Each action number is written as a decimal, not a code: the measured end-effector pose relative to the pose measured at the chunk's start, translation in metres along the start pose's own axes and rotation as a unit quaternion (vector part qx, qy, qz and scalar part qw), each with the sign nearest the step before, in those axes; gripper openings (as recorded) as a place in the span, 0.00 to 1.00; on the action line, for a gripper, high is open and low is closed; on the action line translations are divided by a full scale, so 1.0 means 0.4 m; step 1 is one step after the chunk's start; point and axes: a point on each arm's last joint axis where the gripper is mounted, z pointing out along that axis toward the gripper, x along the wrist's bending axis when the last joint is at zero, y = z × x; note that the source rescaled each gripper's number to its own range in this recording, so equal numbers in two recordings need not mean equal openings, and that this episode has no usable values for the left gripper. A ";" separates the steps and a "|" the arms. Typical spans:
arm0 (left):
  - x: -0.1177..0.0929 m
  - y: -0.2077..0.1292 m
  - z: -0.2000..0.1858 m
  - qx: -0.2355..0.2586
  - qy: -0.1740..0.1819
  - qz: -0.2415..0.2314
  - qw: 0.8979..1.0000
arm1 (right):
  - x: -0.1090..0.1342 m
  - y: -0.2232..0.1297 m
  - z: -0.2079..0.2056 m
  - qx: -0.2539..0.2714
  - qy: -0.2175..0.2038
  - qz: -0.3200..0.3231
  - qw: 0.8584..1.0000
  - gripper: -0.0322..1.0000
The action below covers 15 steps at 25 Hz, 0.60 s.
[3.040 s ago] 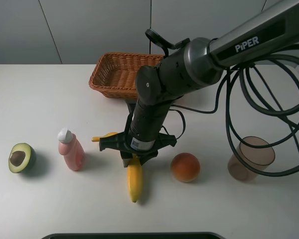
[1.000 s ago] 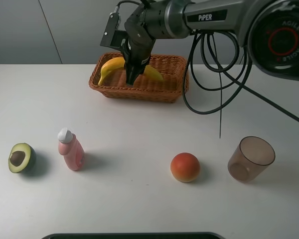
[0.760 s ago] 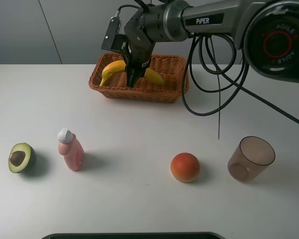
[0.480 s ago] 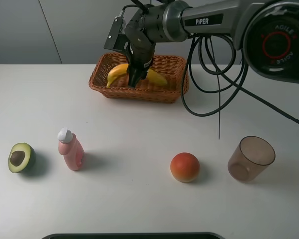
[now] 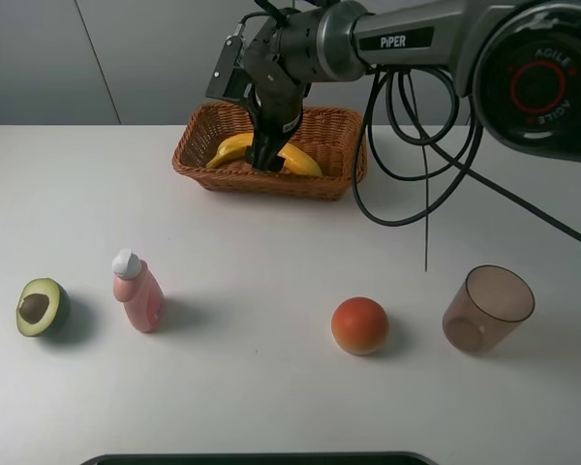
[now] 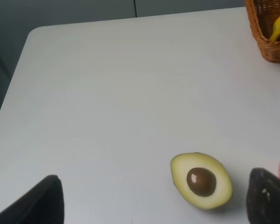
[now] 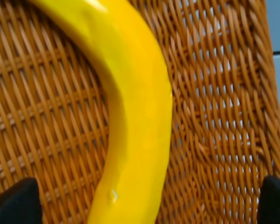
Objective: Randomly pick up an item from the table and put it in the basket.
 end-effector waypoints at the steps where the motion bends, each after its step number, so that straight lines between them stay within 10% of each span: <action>1: 0.000 0.000 0.000 0.000 0.000 0.000 1.000 | -0.004 -0.002 -0.008 0.004 -0.001 0.003 1.000 1.00; 15: 0.000 0.000 0.000 0.000 0.000 0.000 1.000 | -0.224 -0.091 -0.586 -0.050 -0.062 0.177 0.981 1.00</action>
